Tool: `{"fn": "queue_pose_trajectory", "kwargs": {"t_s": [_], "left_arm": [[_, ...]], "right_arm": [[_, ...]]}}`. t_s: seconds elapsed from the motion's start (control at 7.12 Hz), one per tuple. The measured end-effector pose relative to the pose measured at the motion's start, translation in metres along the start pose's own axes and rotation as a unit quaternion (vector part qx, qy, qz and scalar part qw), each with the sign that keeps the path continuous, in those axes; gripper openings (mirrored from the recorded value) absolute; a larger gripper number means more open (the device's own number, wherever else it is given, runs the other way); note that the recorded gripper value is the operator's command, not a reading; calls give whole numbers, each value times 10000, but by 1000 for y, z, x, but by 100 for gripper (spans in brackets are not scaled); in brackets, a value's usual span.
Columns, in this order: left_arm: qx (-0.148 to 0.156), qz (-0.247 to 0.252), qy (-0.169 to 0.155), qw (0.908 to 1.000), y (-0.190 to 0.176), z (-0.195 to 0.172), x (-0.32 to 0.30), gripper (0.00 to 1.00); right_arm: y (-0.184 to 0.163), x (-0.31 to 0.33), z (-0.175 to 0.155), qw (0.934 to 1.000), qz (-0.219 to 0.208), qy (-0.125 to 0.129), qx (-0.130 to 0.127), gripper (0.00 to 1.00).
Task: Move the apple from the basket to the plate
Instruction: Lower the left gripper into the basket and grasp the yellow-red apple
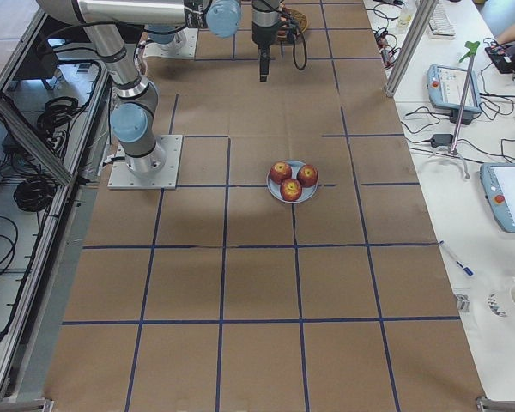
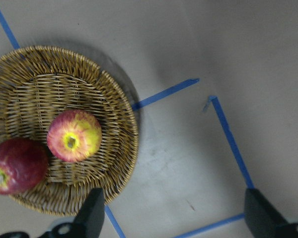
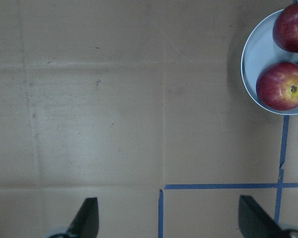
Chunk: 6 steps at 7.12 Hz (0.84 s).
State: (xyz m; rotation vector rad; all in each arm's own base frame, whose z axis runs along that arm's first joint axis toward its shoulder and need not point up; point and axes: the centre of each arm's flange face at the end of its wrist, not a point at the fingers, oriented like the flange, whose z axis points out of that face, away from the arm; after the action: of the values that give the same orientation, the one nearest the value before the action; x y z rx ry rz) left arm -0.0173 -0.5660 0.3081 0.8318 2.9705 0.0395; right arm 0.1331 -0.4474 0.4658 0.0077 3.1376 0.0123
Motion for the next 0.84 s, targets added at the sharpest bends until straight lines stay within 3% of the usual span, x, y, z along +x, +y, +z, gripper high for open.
{"fn": "queue_pose_trajectory", "kwargs": {"t_s": [0.14,0.84], "left_arm": [[66,152,61,9998,-2,23,-19,93],[-2,287,277,9992,23,89,-68,98]], "right_arm": [[0,0,0,10000,1,0,1,100],[0,0,0,10000,4,0,3,100]]}}
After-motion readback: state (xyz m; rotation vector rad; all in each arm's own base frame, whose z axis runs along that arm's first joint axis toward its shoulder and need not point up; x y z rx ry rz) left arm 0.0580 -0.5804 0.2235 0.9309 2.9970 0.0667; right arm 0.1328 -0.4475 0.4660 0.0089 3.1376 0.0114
